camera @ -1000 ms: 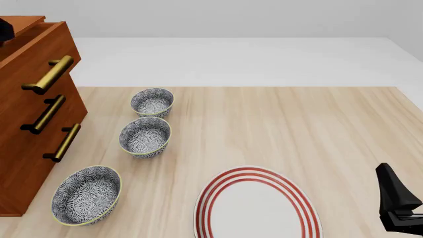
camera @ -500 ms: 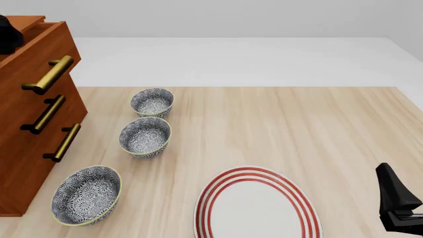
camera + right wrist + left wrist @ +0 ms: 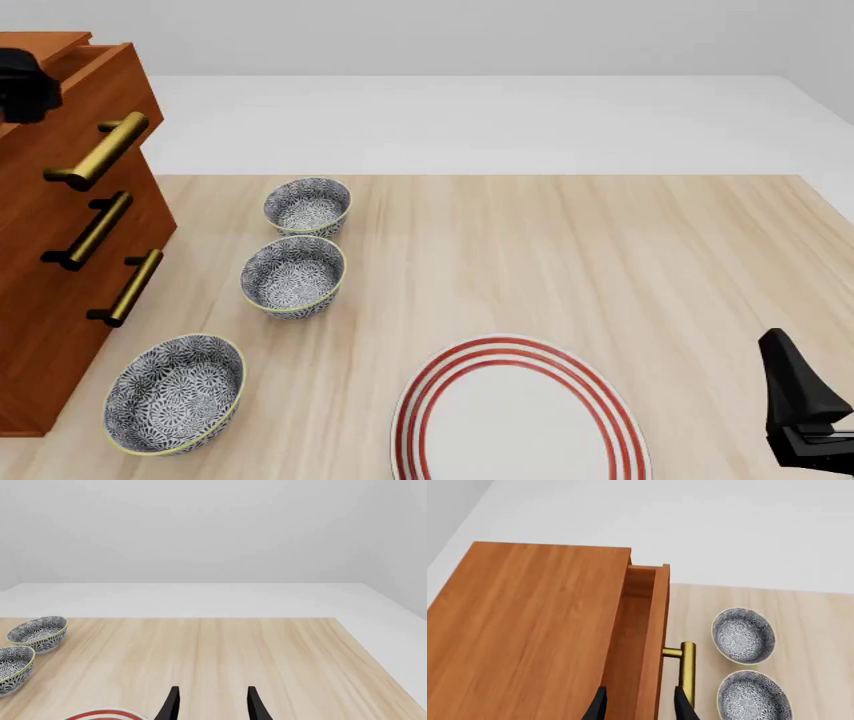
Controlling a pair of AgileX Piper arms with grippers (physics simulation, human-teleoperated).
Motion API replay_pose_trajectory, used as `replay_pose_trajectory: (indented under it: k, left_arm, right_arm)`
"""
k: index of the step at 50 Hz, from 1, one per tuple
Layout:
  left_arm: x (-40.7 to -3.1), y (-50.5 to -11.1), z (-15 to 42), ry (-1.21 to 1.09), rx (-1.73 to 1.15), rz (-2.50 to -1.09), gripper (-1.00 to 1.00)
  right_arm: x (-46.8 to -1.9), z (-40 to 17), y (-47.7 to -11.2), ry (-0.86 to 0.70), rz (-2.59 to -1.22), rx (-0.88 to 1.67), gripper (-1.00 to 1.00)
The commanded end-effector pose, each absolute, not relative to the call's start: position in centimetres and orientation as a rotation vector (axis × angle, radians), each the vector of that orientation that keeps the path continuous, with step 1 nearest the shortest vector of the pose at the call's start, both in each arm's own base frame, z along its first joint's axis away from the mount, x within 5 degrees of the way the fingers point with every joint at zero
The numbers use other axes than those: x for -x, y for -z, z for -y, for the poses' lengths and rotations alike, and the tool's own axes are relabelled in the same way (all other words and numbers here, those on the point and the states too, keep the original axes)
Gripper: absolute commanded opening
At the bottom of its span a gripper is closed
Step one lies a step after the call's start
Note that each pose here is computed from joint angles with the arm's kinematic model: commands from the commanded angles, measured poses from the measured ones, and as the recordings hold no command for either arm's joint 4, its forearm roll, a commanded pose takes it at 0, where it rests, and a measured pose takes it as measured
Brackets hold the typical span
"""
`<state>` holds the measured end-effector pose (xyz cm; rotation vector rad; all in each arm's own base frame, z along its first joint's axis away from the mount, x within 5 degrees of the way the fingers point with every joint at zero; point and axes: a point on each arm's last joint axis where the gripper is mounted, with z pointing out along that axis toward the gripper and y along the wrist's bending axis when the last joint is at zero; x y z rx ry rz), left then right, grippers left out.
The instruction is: Open the top drawer of the cabinet.
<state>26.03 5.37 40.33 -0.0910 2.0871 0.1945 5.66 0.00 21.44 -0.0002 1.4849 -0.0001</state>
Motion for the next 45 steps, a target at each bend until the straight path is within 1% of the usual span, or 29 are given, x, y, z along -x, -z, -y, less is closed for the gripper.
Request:
replay_pose_trajectory:
  k: [1, 45]
  left_arm:
    - [-26.8, -39.5, -5.5, -0.198, 0.082, -2.108, 1.0]
    - [-28.7, -36.8, -5.5, -0.196, 0.039, -2.172, 1.0]
  right_arm:
    - [-5.7, 0.0, -21.4, 0.0, -1.485, 0.0, 1.0]
    - [-5.7, 0.0, -21.4, 0.0, -1.485, 0.0, 1.0]
